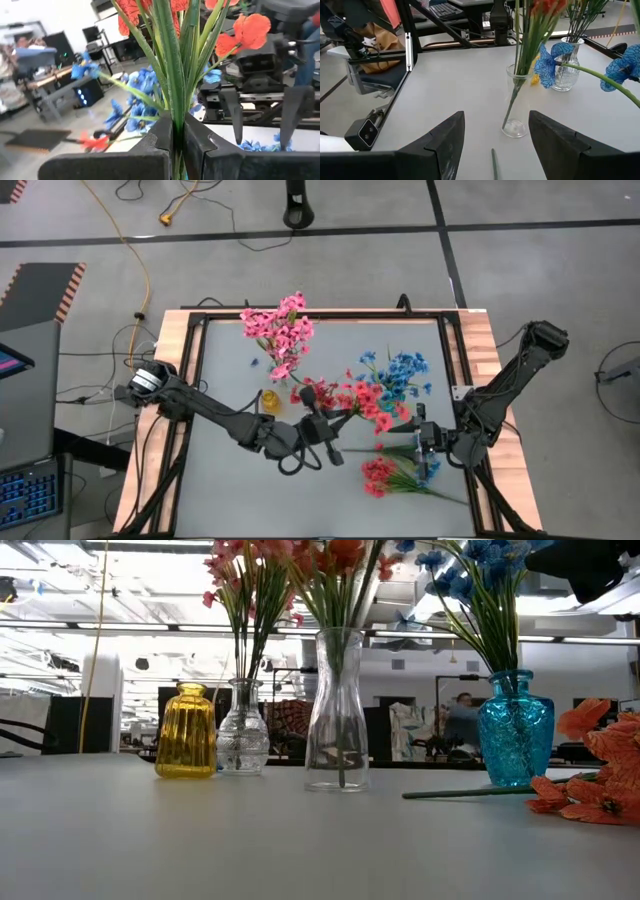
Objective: Sort flowers into vase by color
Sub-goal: Put the top red flowers into the bottom transparent vase
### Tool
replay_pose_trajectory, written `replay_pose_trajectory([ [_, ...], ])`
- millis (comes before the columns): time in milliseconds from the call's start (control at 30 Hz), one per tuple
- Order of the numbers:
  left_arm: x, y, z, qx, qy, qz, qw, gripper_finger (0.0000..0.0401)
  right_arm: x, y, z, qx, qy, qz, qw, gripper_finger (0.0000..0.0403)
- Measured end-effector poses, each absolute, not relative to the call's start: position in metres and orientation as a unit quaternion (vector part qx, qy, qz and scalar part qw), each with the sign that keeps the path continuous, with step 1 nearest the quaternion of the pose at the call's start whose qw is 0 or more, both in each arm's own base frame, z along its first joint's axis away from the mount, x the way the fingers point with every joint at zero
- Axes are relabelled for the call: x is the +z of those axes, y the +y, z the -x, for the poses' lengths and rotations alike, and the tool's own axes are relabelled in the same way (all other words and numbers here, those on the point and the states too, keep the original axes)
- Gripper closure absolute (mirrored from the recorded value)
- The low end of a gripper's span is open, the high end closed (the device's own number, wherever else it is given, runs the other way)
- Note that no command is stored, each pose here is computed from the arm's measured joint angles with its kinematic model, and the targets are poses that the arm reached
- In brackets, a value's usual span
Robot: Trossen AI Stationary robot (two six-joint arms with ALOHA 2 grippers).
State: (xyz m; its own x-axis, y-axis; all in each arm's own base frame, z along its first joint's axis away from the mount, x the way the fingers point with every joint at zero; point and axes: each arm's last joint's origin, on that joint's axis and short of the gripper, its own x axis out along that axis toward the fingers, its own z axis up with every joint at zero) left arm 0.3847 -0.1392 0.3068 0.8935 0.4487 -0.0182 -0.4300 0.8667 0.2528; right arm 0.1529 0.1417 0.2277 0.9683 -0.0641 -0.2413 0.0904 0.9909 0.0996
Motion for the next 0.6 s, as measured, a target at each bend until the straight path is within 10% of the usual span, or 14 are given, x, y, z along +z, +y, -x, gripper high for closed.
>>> replay_pose_trajectory([
  [600,0.293,-0.134,-0.382,0.299,0.06,-0.018,0.952,0.0374,0.227,0.141,-0.153,-0.04,0.122,-0.052,0.99,0.0154],
])
